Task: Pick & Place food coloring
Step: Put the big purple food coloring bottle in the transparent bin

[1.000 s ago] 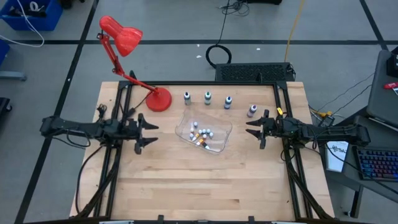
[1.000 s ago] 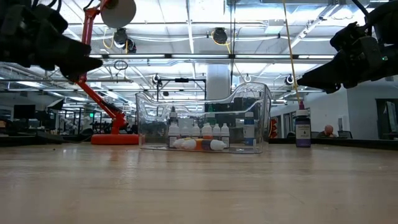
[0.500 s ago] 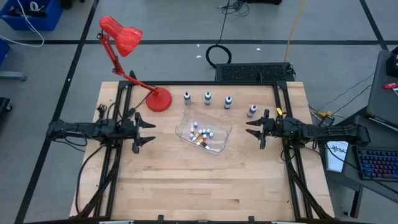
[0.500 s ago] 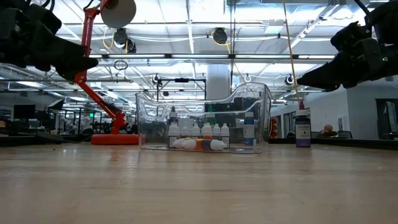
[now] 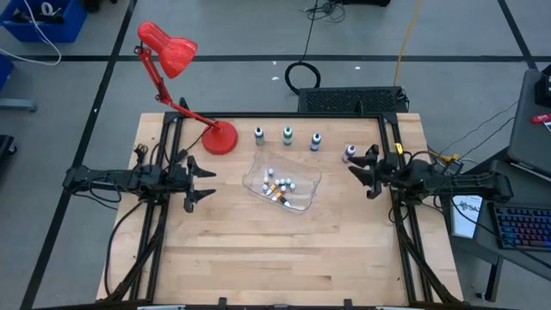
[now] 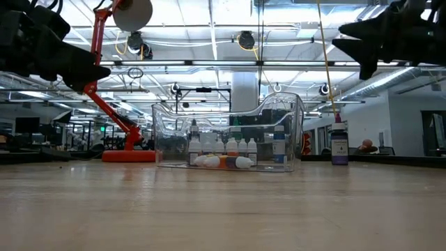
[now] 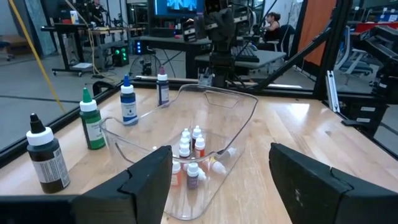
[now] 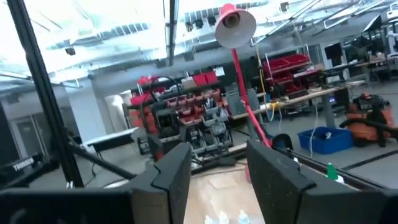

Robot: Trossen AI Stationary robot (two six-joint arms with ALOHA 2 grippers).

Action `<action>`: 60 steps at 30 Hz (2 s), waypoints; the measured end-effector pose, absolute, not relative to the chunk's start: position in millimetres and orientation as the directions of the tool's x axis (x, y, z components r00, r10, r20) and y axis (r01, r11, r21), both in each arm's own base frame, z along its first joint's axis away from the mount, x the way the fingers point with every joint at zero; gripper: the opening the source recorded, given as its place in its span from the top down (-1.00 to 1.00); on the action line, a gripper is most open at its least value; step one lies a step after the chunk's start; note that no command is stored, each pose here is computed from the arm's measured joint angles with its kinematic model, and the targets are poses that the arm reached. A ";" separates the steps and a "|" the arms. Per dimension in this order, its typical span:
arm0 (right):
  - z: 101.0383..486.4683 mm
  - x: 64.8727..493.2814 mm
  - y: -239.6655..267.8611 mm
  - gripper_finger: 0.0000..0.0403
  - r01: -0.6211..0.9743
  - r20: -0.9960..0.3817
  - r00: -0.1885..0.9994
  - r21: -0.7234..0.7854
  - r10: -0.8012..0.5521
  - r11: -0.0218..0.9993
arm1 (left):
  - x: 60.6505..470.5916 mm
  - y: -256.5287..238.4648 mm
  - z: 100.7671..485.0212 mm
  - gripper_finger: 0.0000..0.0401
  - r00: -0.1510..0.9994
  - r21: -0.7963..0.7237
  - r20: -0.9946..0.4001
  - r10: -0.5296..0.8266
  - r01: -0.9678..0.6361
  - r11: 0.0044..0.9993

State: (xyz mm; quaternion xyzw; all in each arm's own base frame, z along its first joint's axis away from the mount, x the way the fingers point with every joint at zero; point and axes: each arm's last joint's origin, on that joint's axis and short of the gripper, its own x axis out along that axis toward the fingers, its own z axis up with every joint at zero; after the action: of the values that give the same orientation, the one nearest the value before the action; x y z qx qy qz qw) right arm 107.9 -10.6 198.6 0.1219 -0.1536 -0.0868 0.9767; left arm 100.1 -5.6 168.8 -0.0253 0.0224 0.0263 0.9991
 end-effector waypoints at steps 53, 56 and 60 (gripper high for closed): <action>212.8 186.6 -134.3 -0.31 0.767 -0.974 0.082 -0.074 -0.213 0.637 | 100.1 -5.4 169.7 -0.31 0.998 -0.050 -0.036 0.059 -0.061 0.997; 212.9 187.8 -135.0 -0.30 0.765 -0.971 0.096 -0.070 -0.221 0.640 | 100.1 -5.4 169.7 -0.34 0.998 -0.050 -0.036 0.059 -0.061 0.997; 213.0 187.9 -135.2 -0.30 0.761 -0.970 0.096 -0.073 -0.223 0.645 | 100.1 -5.4 169.7 -0.33 0.998 -0.050 -0.036 0.059 -0.061 0.997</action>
State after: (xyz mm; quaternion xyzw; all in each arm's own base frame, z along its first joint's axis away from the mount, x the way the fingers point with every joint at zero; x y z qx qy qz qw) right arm 187.9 -135.2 213.0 0.2345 0.5739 -0.3502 0.7022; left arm 100.1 -5.4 169.7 -0.0258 0.0172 0.0301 0.9991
